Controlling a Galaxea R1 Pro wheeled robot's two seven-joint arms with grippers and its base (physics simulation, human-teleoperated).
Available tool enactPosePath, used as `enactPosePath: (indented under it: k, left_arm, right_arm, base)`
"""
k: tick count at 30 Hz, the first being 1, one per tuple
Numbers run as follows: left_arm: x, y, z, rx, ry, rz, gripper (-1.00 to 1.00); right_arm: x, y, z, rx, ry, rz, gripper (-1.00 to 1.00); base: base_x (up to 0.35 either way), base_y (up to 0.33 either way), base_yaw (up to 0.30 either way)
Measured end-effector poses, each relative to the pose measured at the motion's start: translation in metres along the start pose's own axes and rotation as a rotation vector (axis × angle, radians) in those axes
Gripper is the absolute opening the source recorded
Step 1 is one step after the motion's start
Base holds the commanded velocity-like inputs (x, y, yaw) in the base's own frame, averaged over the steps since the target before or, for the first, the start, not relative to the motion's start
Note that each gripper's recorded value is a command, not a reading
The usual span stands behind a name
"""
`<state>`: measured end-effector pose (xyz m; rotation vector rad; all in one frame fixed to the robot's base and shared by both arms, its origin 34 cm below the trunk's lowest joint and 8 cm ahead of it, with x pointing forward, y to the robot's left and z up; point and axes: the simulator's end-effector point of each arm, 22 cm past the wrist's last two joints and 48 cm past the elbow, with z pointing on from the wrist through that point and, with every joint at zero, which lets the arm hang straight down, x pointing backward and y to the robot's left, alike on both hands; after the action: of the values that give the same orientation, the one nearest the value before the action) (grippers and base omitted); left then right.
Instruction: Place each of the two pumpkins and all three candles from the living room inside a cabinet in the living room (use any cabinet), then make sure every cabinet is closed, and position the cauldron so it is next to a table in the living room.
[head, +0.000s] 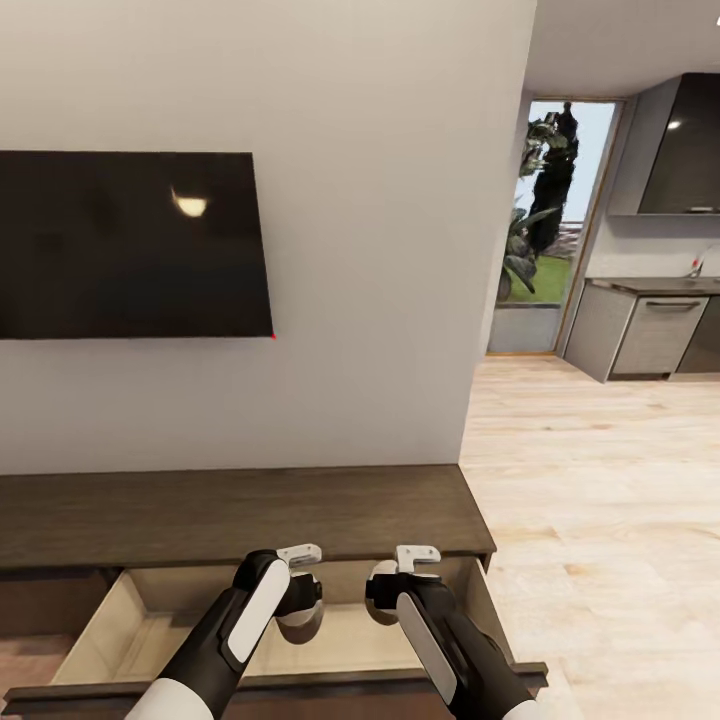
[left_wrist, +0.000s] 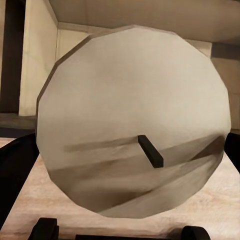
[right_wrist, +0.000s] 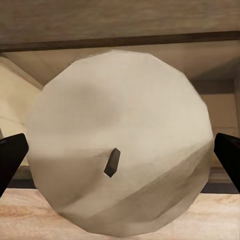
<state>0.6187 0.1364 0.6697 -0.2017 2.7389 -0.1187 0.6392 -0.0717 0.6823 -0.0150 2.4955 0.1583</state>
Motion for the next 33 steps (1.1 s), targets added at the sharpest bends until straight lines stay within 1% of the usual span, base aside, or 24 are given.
enactPosePath:
  k: [8,33]
  left_arm:
    - [0.006,0.002,0.013,0.000,0.000,0.000,-1.00]
    - [0.029,0.007,0.054,0.000,-0.001,0.002,-1.00]
  right_arm:
    - [0.015,-0.003,0.013,0.005,0.013,-0.002,-1.00]
    - [0.048,-0.008,0.048,0.005,0.013,-0.001,-1.00]
  base:
    - [0.000,0.000,0.000]
    - [0.000,0.000,0.000]
